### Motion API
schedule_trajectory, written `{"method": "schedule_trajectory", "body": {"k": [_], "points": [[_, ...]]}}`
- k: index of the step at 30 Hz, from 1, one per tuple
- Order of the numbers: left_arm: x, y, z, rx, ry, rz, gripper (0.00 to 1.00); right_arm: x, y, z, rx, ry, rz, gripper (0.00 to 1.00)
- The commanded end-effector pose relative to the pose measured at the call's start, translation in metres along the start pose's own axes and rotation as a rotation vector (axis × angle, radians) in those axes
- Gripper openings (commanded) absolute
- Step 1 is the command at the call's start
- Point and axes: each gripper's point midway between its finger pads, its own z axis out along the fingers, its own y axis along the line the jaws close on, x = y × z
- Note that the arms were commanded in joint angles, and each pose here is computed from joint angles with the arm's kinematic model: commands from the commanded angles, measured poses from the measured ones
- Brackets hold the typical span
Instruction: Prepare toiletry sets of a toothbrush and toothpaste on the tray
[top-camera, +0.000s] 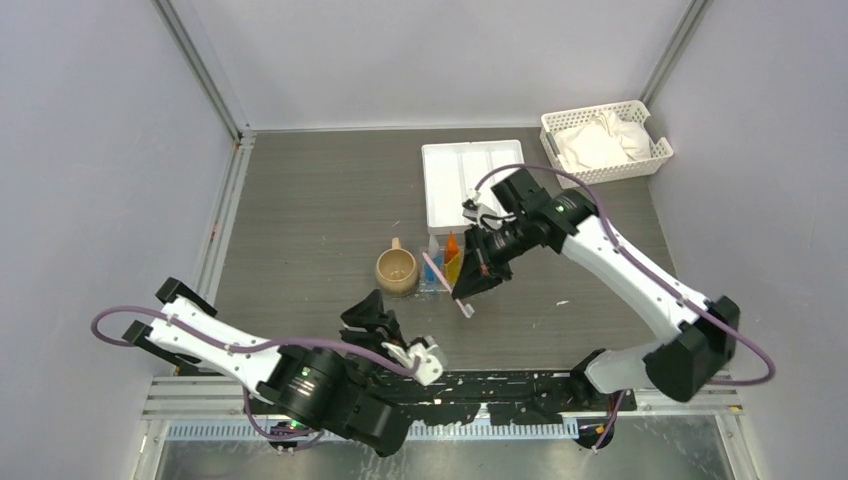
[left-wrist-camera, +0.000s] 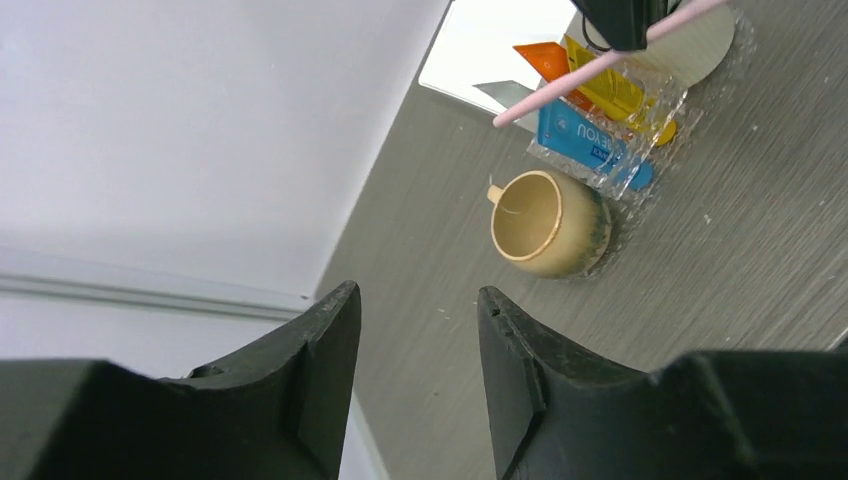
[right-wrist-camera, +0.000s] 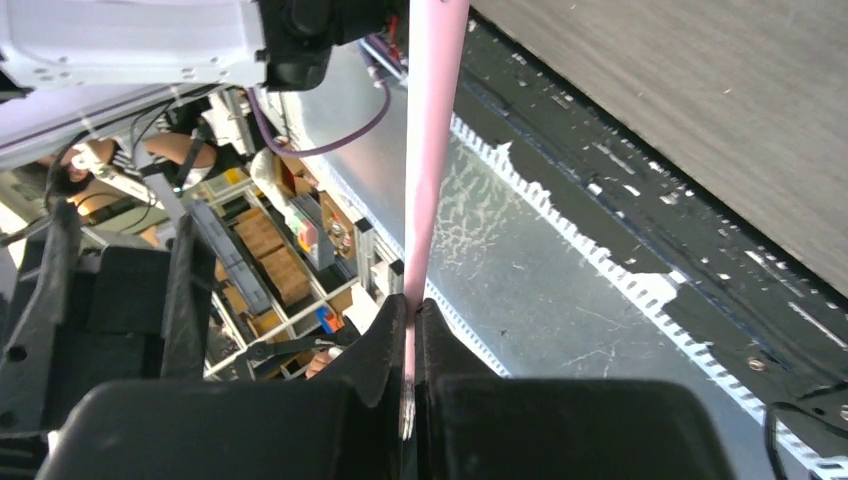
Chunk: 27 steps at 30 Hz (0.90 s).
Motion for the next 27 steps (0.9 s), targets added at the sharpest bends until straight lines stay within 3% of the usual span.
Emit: {"method": "schedule_trajectory", "body": {"k": [1, 9, 14, 19, 21, 22, 24, 27], "points": [[0.012, 0.012, -0.004, -0.050, -0.001, -0.179, 0.48, -0.013, -0.006, 0.010, 0.117, 0.070, -0.012, 0.01], [0.035, 0.005, -0.006, -0.066, 0.075, -0.284, 0.49, -0.031, -0.033, 0.022, 0.365, 0.173, 0.092, 0.01], [0.048, 0.000, -0.008, -0.059, 0.050, -0.431, 0.48, -0.054, -0.012, 0.020, 0.413, 0.154, 0.057, 0.01], [0.059, -0.004, -0.006, -0.057, 0.047, -0.472, 0.48, -0.063, 0.019, 0.018, 0.367, 0.088, 0.016, 0.01], [0.066, -0.001, -0.007, -0.060, 0.053, -0.512, 0.52, -0.062, 0.025, 0.020, 0.349, 0.097, 0.022, 0.01], [0.068, 0.001, -0.007, -0.058, 0.054, -0.549, 0.65, -0.061, 0.024, 0.021, 0.354, 0.112, 0.029, 0.01], [0.074, 0.007, -0.008, -0.048, 0.051, -0.648, 0.77, -0.059, 0.020, 0.024, 0.380, 0.152, 0.029, 0.01], [0.087, 0.018, -0.009, -0.038, 0.034, -0.822, 0.78, -0.063, 0.018, 0.028, 0.417, 0.202, 0.032, 0.01]]}}
